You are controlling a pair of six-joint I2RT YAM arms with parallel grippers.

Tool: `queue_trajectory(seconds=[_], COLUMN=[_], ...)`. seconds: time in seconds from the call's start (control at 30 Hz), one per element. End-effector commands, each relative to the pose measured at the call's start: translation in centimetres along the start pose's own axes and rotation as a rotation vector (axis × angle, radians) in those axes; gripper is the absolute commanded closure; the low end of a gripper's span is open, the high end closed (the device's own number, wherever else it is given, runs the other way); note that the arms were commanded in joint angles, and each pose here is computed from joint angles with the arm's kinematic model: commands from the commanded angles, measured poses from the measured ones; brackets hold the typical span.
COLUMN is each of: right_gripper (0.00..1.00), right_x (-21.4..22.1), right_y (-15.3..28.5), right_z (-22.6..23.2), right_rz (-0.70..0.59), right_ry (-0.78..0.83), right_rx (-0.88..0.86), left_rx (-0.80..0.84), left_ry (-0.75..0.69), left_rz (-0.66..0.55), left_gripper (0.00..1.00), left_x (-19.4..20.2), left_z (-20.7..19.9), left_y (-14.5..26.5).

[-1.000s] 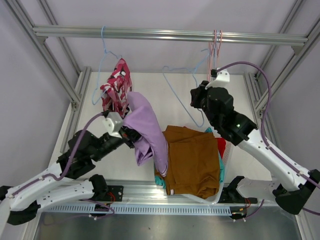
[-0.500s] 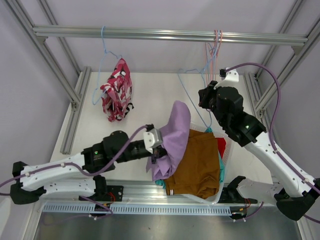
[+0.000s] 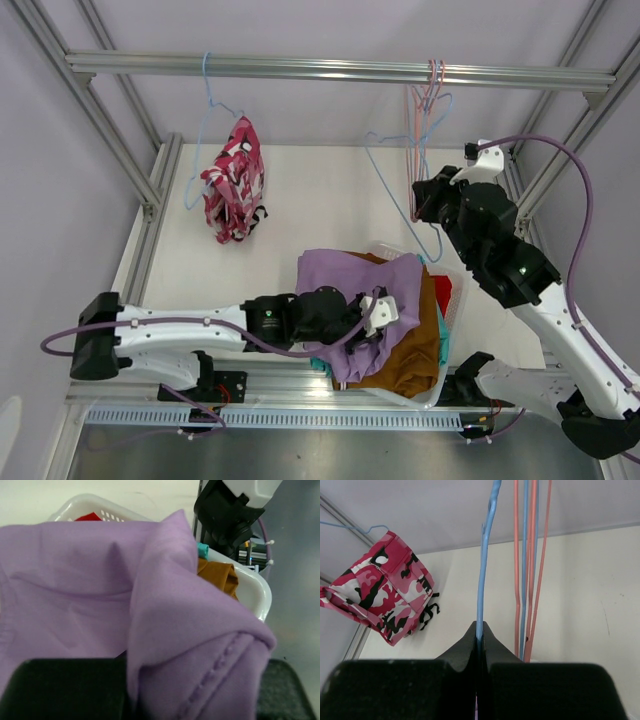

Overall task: Remove the trousers from the hanger
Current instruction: Place the trousers in the bin.

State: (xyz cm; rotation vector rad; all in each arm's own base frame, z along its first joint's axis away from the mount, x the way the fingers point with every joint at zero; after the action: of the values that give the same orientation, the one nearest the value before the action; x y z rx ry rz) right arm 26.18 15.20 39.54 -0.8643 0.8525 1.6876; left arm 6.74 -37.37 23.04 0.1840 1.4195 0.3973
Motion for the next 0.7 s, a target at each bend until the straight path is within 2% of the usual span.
queue_trajectory(seconds=[0.0, 0.03, 0.07, 0.1, 0.13, 0.17, 0.23, 0.53, 0.67], right_gripper=[1.0, 1.0, 1.0, 1.0, 1.0, 1.0, 1.0, 1.0, 1.0], right_x=[-1.9, -1.9, -2.1, -2.0, -2.1, -2.0, -2.2, -3.8, -4.0], right_y=[1.5, 1.8, 2.1, 2.2, 2.4, 2.4, 2.8, 3.9, 4.3], right_z=[0.2, 0.1, 0.0, -0.2, -0.3, -0.5, -0.8, -0.9, -0.7], right_rz=[-0.039, -0.039, -0.046, -0.044, -0.046, -0.045, -0.048, -0.061, -0.059], right_ry=[-0.001, -0.003, -0.007, -0.004, -0.005, -0.003, -0.002, -0.007, -0.022], right_rx=[-0.031, -0.033, -0.036, -0.031, -0.032, -0.028, -0.023, -0.025, -0.03], left_rx=[-0.118, -0.119, -0.115, -0.107, -0.099, -0.074, -0.075, 0.046, 0.08], left_ry=[0.011, 0.006, 0.004, -0.001, -0.005, -0.021, -0.063, -0.109, -0.106], left_rz=[-0.024, 0.002, -0.016, -0.002, 0.007, 0.052, 0.064, -0.035, -0.096], left_gripper=[0.99, 0.99, 0.92, 0.78, 0.57, 0.25, 0.01, 0.0, 0.0], left_x=[-1.4, -0.7, -1.0, -0.8, -0.7, 0.0, 0.1, -3.5, -5.1], left_z=[1.1, 0.9, 0.5, 0.1, -0.3, -1.3, -2.3, -5.8, -6.2], left_y=[-1.3, -2.1, -2.6, -3.0, -3.3, -3.8, -3.9, -0.9, 1.0])
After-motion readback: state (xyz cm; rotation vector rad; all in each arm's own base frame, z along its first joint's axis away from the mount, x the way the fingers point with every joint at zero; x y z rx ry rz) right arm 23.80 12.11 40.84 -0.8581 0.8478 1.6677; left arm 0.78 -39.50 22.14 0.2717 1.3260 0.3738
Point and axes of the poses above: each gripper's point midway between its finger pads, its own y axis back along the fingers, its own z axis along the line the jaws close on, x = y × z, the point moved 3 cm from there along y, back along the fingers, and after that the axes turned 8 degrees about -y, right-handed, at the moved point
